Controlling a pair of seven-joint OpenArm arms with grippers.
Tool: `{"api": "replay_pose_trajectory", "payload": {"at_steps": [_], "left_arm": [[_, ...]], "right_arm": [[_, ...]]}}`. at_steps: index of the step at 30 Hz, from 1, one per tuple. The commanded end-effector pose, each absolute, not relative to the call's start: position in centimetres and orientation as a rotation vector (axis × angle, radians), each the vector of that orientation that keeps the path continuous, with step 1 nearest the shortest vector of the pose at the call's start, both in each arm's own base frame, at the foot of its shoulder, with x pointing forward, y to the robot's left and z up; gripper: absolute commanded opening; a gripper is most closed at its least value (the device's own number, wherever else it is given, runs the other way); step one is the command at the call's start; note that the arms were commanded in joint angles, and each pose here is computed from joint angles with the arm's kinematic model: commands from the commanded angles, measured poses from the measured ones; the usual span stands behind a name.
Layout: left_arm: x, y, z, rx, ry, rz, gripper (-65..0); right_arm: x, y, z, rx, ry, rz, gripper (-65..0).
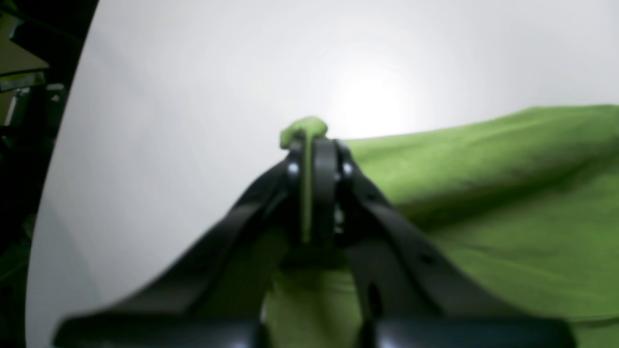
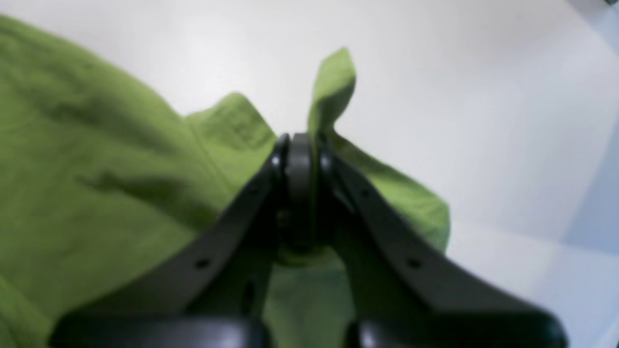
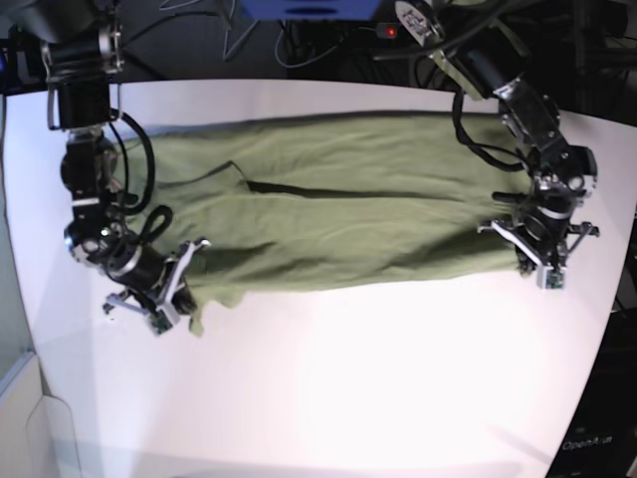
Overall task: Fold the T-shirt properly
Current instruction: 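Fold the hem edge over the shirt with both grippers, rolling it lengthwise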
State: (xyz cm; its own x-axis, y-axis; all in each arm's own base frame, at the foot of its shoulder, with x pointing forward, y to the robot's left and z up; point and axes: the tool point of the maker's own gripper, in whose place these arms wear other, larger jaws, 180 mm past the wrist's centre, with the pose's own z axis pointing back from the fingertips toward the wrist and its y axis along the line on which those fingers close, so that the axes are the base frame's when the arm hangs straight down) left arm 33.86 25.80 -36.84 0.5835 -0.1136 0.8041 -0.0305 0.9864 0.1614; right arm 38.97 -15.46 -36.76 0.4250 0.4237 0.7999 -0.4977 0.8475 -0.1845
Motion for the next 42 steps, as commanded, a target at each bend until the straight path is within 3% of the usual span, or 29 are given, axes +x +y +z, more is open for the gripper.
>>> {"api": "replay_pose_trajectory", "payload": {"at_steps": [1,25,42], "left_arm": [[34.8,26.1,-35.1,0.175,-1.014,-0.042,-63.3],[29.5,26.4,-34.5,0.261,-0.987,-0.064,-63.3],[25.9,25.4,-36.7,0.153,-0.972,-0.013,-63.3]], "right_arm": [[39.9,-16.3,-34.1,0.063,-1.058,0.569,-64.9],[29.6,-18.4,-32.8,0.007,-1.087,0.491,-64.9],[25.2,-17.2,-33.3,0.090,-1.177,0.375,-65.0]]}}
